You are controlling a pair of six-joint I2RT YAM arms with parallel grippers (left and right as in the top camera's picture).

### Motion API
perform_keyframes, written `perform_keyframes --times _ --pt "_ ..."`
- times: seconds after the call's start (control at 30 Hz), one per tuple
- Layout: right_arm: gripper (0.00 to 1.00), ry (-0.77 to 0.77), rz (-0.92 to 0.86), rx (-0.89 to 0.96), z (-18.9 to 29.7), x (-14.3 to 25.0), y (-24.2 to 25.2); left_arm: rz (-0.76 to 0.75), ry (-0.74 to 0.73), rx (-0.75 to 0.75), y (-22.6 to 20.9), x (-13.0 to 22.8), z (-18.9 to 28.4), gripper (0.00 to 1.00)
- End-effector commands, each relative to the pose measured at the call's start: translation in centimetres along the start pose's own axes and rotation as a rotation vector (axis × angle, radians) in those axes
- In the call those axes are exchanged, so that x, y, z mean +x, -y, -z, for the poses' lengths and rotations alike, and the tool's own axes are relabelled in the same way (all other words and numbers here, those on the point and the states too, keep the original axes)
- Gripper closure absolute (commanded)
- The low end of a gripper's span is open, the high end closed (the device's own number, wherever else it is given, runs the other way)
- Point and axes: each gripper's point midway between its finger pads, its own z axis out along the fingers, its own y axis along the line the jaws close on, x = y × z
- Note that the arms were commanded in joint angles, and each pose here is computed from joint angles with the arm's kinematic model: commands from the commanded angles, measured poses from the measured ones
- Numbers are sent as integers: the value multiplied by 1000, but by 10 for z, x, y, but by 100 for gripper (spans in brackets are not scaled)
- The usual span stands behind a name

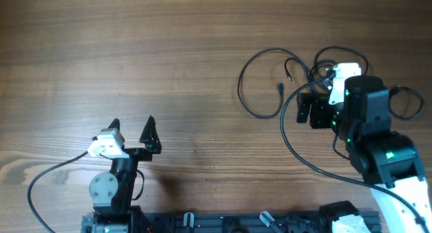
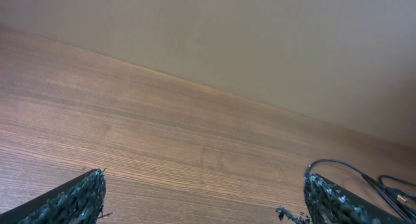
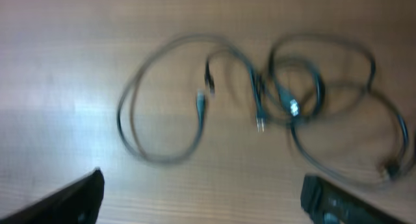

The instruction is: Untangle cables

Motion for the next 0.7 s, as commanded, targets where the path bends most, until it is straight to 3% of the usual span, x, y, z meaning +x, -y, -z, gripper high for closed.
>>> perform_keyframes --times 0.0,0.13,0.3,0.67 --pt "0 160 -4 -39 -5 -20 -6 -23 -3 4 0 1 0 0" --pt "0 515 15 -216 4 -61 -34 -23 -3 4 0 1 0 0" --pt "0 834 28 -273 33 -64 -35 -23 -3 4 0 1 0 0" --pt "0 1013 141 -102 52 -9 -6 -23 -3 4 0 1 0 0"
